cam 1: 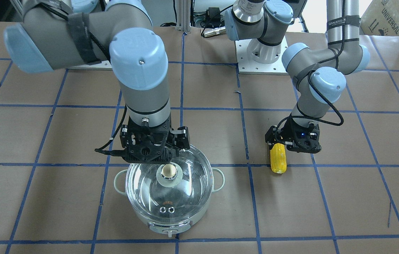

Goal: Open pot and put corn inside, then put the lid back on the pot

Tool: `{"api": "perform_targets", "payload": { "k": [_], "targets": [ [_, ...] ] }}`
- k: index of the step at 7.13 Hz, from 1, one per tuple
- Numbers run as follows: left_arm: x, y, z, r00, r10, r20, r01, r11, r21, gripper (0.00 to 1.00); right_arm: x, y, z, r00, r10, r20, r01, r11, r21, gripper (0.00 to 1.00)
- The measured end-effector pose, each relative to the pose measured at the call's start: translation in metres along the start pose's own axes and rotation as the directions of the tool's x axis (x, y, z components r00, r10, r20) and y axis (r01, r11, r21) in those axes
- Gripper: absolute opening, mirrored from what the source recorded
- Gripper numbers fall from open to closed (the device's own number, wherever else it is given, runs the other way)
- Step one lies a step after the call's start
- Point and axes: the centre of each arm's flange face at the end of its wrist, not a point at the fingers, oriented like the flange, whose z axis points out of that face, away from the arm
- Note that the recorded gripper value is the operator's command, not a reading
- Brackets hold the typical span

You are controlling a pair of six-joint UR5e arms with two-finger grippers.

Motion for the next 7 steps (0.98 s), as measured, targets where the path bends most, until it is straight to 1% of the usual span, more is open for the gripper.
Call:
{"api": "perform_targets", "payload": {
  "k": [2, 4, 5, 6, 7],
  "targets": [
    [0.002, 0.014, 0.020, 0.999, 0.031, -0.004, -0.031, 0.999, 0.027, 0.99, -0.014, -0.007, 0.025, 1.000, 0.003, -0.003, -0.003, 1.000, 0.008, 0.99],
    [0.001, 0.019, 0.027, 0.999, 0.046, -0.002, -0.046, 0.998, 0.031, 0.98, -0.019, -0.013, 0.048, 1.000, 0.010, -0.006, -0.010, 1.000, -0.003, 0.99],
    [0.000, 0.020, 0.030, 0.999, 0.048, -0.004, -0.048, 0.999, 0.026, 0.98, -0.019, -0.015, 0.054, 1.000, 0.013, -0.008, -0.013, 1.000, -0.009, 0.81],
    [0.000, 0.020, 0.036, 0.999, 0.048, -0.008, -0.048, 0.999, 0.018, 0.80, -0.019, -0.016, 0.057, 1.000, 0.013, -0.010, -0.014, 1.000, -0.014, 0.35],
    [0.000, 0.018, 0.039, 0.999, 0.046, -0.009, -0.046, 0.999, 0.016, 0.62, -0.019, -0.016, 0.057, 1.000, 0.016, -0.009, -0.016, 1.000, -0.012, 0.29]
  ]
}}
